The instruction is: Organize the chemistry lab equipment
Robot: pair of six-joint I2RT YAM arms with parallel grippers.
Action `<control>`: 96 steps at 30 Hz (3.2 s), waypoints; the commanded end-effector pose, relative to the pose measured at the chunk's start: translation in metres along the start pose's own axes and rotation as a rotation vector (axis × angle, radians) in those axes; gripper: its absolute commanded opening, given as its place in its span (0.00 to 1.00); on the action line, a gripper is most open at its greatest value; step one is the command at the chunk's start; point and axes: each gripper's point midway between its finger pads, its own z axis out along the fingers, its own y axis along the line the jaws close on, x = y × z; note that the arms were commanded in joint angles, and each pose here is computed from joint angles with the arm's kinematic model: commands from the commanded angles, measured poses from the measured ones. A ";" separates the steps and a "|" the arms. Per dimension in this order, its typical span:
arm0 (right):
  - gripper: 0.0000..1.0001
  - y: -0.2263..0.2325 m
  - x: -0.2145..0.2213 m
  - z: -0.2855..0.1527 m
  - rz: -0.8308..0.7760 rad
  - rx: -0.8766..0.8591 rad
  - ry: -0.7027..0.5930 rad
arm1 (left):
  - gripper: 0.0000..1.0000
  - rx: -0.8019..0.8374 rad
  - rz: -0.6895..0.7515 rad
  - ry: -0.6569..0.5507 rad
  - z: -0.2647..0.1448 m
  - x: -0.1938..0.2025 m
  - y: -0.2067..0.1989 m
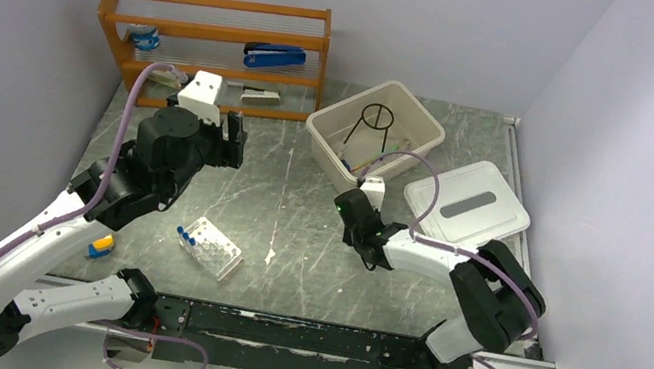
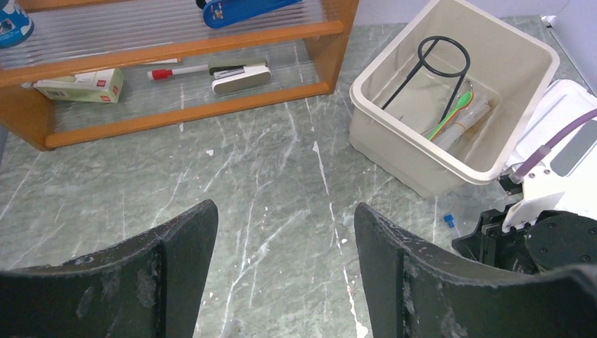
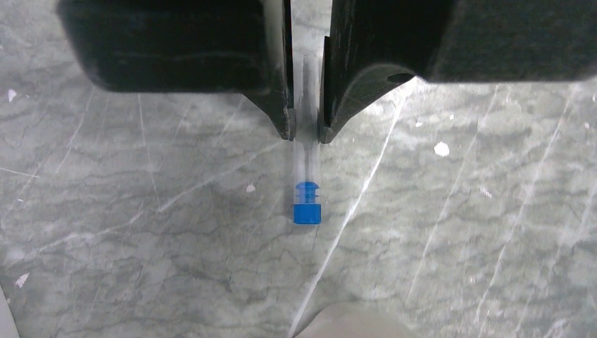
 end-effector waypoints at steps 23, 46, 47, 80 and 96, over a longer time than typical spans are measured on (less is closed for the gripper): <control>0.15 0.111 -0.140 -0.178 0.427 -0.920 -0.383 | 0.86 0.618 -0.413 0.258 -0.001 0.082 -0.131; 0.17 0.135 -0.182 -0.233 0.617 -1.203 -0.397 | 0.27 0.801 -0.505 0.225 -0.011 0.071 -0.159; 0.17 0.136 -0.182 -0.234 0.612 -1.207 -0.396 | 0.28 0.801 -0.504 0.226 -0.011 0.071 -0.159; 0.42 0.138 -0.191 -0.204 0.230 -0.905 -0.196 | 0.05 0.669 -0.023 0.162 -0.007 0.071 -0.118; 0.15 0.147 -0.192 -0.201 0.188 -0.985 -0.205 | 0.07 0.636 -0.018 0.166 -0.005 0.072 -0.113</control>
